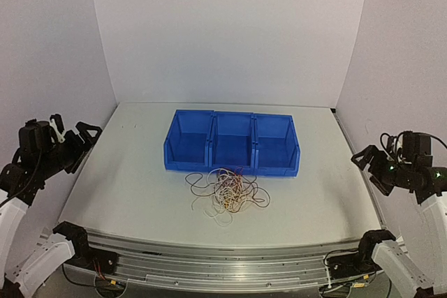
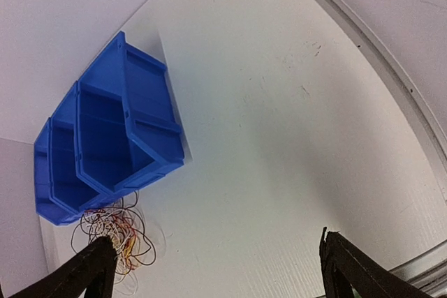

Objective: Untangle the cables

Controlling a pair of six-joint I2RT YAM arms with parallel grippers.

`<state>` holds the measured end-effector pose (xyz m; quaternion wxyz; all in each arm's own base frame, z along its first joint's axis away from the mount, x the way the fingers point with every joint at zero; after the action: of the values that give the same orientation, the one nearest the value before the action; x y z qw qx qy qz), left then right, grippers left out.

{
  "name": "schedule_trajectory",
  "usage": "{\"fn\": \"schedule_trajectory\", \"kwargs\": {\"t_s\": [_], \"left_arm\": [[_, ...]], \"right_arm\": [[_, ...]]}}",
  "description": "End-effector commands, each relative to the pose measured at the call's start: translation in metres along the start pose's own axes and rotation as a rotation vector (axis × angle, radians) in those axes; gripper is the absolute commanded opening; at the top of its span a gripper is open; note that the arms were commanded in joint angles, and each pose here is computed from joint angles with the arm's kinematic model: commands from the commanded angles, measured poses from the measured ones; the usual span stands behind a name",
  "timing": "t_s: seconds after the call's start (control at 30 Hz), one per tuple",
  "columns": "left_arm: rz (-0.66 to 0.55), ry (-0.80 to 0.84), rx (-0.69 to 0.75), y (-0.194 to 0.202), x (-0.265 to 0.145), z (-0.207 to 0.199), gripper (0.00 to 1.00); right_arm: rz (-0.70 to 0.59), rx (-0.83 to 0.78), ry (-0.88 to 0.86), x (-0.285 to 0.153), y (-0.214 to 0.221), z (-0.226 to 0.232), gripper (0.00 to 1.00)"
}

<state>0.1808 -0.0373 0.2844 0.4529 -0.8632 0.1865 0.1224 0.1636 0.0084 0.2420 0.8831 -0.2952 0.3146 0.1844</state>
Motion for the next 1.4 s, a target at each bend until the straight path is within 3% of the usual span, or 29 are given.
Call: {"fn": "schedule_trajectory", "kwargs": {"t_s": [0.0, 0.1, 0.23, 0.53, 0.8, 1.0, 1.27, 1.37], "left_arm": [[0.226, 0.157, -0.005, 0.019, 0.039, -0.019, 1.00], [0.297, 0.249, -0.033, 0.038, 0.058, -0.025, 0.99], [0.372, 0.251, 0.015, 0.070, 0.077, -0.048, 1.00], [0.557, 0.211, 0.421, 0.169, 0.115, -0.163, 1.00], [0.661, 0.282, 0.574, 0.240, 0.148, -0.222, 0.99], [0.692, 0.189, 0.691, 0.279, 0.167, -0.229, 0.95], [0.731, 0.112, 0.736, 0.313, 0.183, -0.220, 0.81], [0.722, 0.068, 0.746, 0.318, 0.187, -0.215, 0.74]], "right_arm": [[0.188, 0.002, -0.092, 0.014, 0.017, 0.009, 0.98], [0.301, 0.048, -0.145, 0.027, 0.026, 0.014, 0.98], [0.378, 0.085, -0.177, 0.043, 0.039, 0.011, 0.98], [0.565, -0.151, -0.112, 0.079, 0.098, 0.022, 0.98], [0.557, -0.355, -0.058, 0.131, 0.135, 0.048, 0.97], [0.525, -0.496, -0.032, 0.152, 0.163, 0.067, 0.95], [0.518, -0.650, -0.026, 0.177, 0.188, 0.092, 0.78], [0.526, -0.685, -0.011, 0.186, 0.192, 0.091, 0.64]]}}
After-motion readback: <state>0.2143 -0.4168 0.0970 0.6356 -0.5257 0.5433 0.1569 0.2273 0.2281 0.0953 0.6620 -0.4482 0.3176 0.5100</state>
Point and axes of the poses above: each gripper's point midway between its finger pads, its own x axis out along the fingers, its own z axis along the line the jaws close on, y = z × x, the point moved 6 cm from there along -x, back along the fingers, and after that the axes turned 12 degrees about x, right-handed, at the moved point
